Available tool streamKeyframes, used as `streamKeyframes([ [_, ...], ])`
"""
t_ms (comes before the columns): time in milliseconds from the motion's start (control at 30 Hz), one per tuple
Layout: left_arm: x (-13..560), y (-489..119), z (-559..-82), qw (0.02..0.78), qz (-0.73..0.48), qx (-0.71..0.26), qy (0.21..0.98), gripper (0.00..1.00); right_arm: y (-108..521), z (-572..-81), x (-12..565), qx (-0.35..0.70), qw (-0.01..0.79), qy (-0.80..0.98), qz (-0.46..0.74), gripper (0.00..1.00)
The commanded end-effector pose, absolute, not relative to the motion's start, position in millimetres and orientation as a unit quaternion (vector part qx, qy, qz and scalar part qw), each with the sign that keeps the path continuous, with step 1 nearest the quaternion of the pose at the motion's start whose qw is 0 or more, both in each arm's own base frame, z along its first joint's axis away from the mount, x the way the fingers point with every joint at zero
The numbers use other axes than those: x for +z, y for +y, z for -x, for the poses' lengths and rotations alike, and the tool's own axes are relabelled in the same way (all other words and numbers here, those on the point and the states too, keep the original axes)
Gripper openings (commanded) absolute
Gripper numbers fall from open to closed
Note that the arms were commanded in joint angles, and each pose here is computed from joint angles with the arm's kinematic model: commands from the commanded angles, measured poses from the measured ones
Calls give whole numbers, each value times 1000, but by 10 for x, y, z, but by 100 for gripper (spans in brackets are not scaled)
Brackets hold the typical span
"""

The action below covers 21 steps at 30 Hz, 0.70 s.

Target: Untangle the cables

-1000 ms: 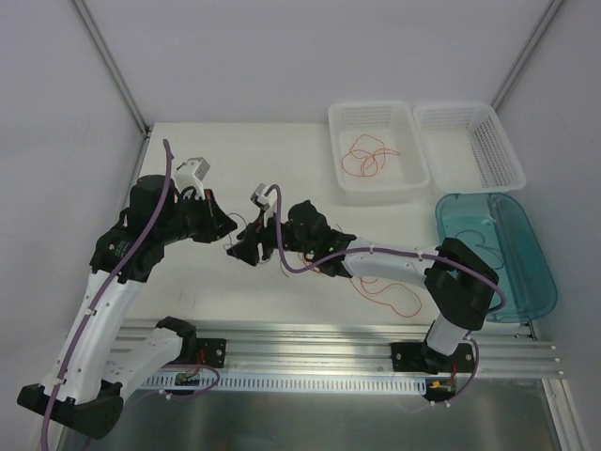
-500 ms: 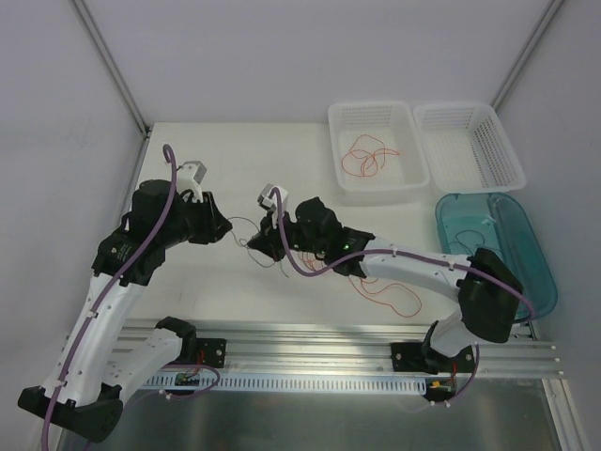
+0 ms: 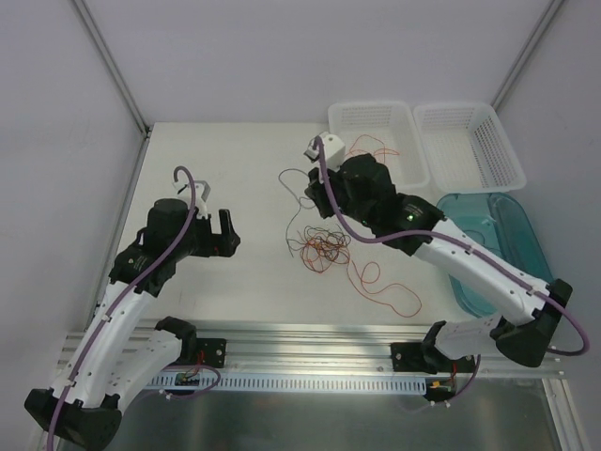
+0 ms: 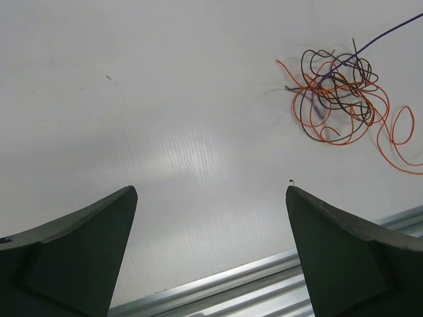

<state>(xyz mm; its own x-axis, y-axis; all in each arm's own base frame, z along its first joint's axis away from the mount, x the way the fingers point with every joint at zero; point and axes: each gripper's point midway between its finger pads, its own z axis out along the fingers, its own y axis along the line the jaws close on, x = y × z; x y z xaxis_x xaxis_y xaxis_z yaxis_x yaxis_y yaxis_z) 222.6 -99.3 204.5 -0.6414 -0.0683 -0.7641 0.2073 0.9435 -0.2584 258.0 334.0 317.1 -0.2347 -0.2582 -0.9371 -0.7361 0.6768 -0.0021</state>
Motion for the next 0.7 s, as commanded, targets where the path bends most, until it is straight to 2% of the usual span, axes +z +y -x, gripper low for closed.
streamKeyframes([
  [0, 2043, -965, -2334, 453, -39, -156, 877, 98, 2659, -2696, 3668, 150, 565, 761, 283, 1],
  [233, 1867, -881, -2353, 443, -36, -129, 886, 99, 1612, -2759, 4212, 51, 623, 758, 183, 1],
  [400, 1810, -865, -2326, 440, -36, -126, 888, 99, 701, -2734, 4251, -34, 628, 773, 76, 1],
  [667, 1760, -865, -2326, 432, -37, -124, 892, 99, -165, -2505, 4220, -125, 628, 766, -57, 1],
])
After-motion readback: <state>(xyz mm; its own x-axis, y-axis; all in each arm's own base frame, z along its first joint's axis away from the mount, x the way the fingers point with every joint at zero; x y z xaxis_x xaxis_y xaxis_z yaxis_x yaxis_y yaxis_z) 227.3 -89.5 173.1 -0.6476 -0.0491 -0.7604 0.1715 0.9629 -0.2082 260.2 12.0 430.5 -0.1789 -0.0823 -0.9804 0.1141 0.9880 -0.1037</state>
